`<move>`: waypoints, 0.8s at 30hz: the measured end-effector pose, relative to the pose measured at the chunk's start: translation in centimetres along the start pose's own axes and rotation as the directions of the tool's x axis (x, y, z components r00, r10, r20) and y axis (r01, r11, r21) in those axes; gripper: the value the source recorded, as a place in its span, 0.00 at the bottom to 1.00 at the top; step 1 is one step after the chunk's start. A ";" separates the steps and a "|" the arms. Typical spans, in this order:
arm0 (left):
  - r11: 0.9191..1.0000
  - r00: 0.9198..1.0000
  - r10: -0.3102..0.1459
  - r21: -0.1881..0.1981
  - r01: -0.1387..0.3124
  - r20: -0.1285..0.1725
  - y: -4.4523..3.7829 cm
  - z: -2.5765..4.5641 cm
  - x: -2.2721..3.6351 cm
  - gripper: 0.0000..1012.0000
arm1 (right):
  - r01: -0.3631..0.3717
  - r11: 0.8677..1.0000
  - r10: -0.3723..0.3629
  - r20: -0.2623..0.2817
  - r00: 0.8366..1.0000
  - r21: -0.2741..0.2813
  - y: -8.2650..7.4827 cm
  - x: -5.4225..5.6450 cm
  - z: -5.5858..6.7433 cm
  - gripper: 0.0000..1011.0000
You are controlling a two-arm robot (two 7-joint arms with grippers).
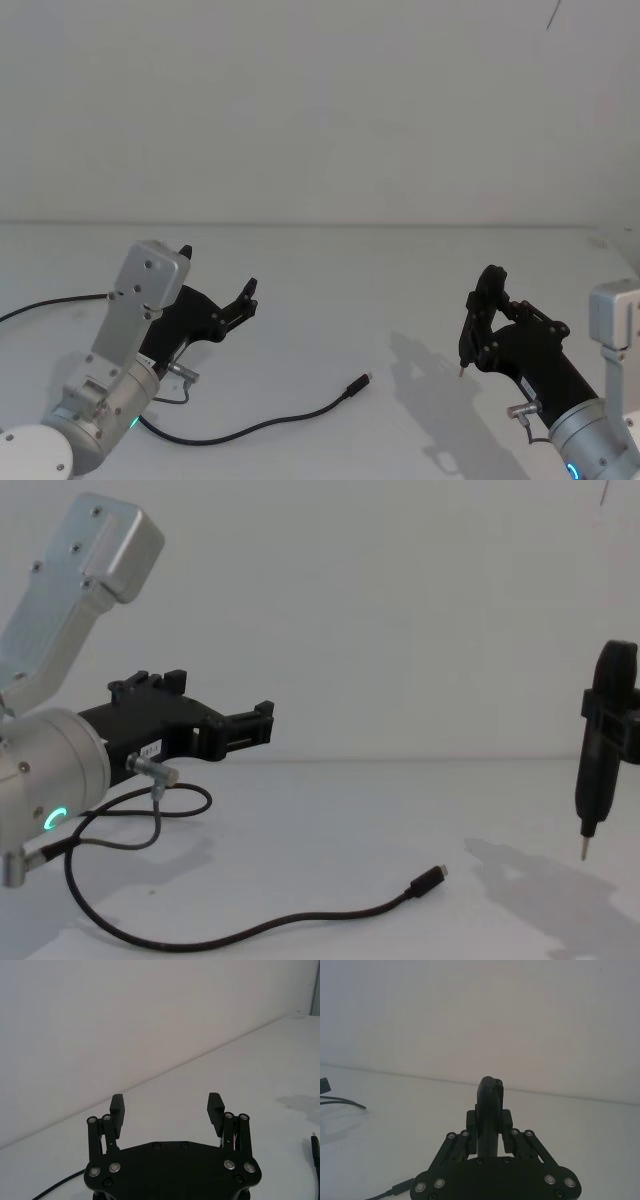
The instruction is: Pick up the data cable with the one hand.
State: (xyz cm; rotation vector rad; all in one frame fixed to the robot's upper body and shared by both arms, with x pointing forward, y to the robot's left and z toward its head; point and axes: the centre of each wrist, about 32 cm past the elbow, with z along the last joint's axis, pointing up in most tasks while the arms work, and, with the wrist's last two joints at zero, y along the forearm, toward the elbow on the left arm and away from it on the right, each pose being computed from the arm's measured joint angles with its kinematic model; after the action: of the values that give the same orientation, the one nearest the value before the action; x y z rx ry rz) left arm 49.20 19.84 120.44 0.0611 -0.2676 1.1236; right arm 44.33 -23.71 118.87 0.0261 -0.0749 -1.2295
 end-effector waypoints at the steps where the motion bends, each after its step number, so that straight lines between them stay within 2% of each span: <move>1: 1.000 1.000 0.000 0.000 0.000 0.000 0.00 0.00 0.00 0.99 | 0.000 1.000 0.000 0.000 1.000 0.000 0.0 0.0 0.0 0.28; 24: 1.000 1.000 0.000 0.000 0.000 0.000 0.00 0.00 0.00 0.99 | 0.000 1.000 0.000 0.000 1.000 0.000 0.0 0.0 0.0 0.28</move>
State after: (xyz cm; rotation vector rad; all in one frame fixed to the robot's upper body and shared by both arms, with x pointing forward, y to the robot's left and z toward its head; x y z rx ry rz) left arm 49.20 19.84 120.44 0.0612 -0.2674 1.1235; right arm 44.33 -23.71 118.87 0.0260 -0.0748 -1.2294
